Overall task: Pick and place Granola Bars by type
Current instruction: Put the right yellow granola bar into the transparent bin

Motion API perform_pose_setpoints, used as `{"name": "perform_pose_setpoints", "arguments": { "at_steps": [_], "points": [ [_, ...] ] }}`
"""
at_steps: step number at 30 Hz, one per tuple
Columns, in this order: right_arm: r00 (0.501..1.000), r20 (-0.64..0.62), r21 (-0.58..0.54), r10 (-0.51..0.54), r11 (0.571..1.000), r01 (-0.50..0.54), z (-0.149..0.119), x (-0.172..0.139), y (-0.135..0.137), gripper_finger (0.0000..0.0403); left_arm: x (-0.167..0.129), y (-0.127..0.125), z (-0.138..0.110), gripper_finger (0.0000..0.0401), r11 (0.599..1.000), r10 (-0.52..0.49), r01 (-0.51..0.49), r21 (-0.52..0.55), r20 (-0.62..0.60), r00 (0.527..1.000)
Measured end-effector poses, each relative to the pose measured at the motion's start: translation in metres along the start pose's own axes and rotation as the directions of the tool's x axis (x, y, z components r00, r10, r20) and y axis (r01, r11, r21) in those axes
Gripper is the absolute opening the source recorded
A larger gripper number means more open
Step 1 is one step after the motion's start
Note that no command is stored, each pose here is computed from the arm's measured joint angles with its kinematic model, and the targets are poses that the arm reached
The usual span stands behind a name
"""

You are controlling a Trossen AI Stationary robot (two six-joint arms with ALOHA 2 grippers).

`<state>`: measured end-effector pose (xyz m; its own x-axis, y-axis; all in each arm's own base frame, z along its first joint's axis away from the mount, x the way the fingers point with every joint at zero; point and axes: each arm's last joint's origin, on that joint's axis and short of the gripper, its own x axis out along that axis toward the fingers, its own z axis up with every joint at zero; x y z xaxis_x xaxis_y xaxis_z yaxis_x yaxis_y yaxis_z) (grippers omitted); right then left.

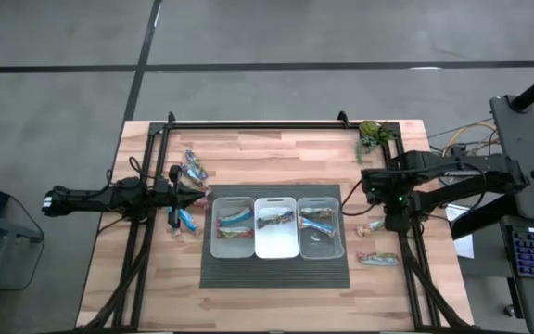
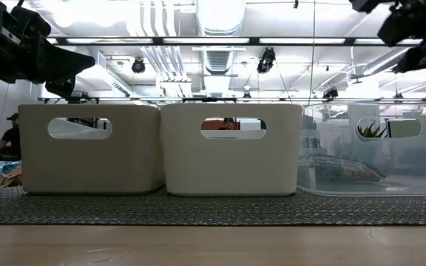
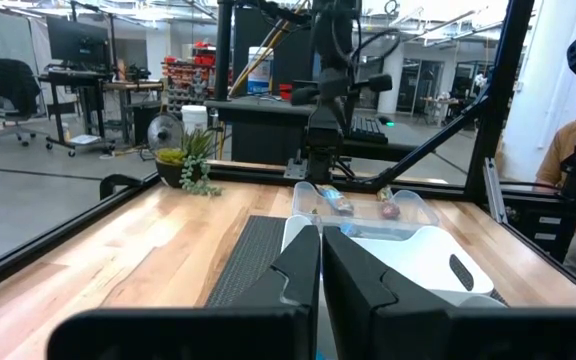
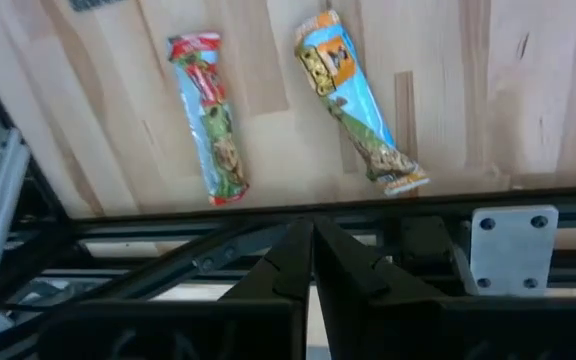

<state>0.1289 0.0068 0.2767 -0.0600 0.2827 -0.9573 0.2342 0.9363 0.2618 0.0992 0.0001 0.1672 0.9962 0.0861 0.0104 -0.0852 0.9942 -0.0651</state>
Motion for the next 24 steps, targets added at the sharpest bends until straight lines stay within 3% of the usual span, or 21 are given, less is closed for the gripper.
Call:
{"name": "perform_pose_setpoints", "arguments": {
  "at_steps": [15, 24],
  "points": [
    [0.998, -0.019, 0.006, -0.065, 0.998, 0.065, 0.005, 0.046, -0.015, 0.0008, 0.000, 0.000, 0.000, 0.0000, 1.000, 0.000, 0.000, 0.000, 0.000, 1.000],
    [0.997, 0.031, -0.001, -0.076, 0.997, 0.076, 0.010, 0.049, -0.015, 0.0008, 0.000, 0.000, 0.000, 0.0000, 1.000, 0.000, 0.000, 0.000, 0.000, 1.000]
  ]
}}
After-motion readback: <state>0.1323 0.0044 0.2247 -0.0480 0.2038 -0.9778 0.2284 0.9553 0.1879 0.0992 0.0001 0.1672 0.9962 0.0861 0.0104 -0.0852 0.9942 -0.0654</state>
